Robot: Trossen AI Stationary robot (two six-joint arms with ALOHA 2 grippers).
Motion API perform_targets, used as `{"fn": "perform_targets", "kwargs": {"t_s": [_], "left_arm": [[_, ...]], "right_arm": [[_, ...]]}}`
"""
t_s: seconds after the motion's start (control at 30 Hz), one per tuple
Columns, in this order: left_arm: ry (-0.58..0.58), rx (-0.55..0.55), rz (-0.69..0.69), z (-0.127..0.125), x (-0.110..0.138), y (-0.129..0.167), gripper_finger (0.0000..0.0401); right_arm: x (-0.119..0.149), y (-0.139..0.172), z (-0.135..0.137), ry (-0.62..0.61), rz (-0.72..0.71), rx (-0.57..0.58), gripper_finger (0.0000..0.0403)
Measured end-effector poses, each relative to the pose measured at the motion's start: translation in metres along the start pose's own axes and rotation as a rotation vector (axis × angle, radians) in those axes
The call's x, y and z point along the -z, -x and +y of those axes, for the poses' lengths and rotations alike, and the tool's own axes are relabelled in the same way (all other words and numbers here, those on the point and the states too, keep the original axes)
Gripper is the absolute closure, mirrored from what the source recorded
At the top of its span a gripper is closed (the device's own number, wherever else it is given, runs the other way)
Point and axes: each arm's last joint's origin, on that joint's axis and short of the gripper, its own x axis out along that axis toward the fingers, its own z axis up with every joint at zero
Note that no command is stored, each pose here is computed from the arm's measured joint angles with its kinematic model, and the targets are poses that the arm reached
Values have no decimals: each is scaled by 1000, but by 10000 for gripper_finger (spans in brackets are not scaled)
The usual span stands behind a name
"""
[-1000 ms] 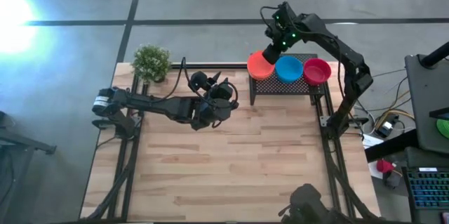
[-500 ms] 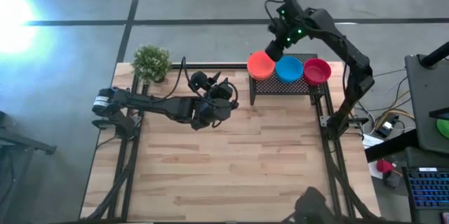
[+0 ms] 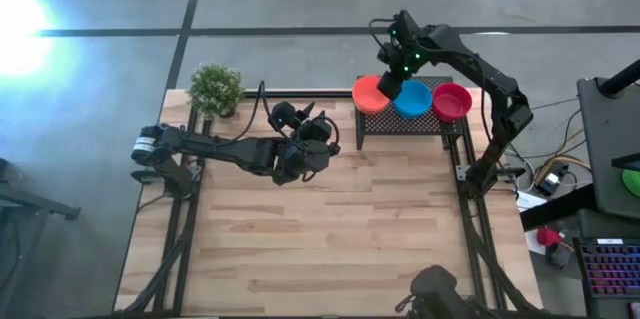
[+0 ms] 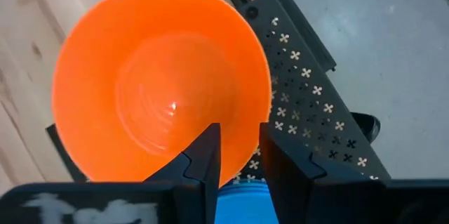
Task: Pick & Place Mini bowls
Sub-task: Stack the orange bowl on top of the stacked orange bowl on the shelf, then return to Home Position
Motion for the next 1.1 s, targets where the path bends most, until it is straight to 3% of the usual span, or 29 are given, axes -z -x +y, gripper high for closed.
{"fn": "perform_targets", "kwargs": {"t_s": [0.23, 0.37, 0.5, 0.6, 0.83, 1.1], "left_arm": [[-2, 2, -1, 1, 0, 0, 249], [40, 127, -14, 14, -5, 3, 276], [142, 274, -12, 45, -11, 5, 343], [163, 312, 6, 71, -11, 7, 391], [150, 424, 14, 131, -5, 19, 400], [199, 680, -45, 177, 29, 32, 401]], "right_arm": [[-5, 27, 3, -19, -44, 21, 340], [-4, 59, 19, 23, -122, 28, 386], [8, 96, 46, 94, -221, 17, 392], [25, 120, 68, 156, -295, -5, 394], [66, 164, 109, 272, -485, -86, 395], [120, 196, 132, 416, -614, -238, 395]]}}
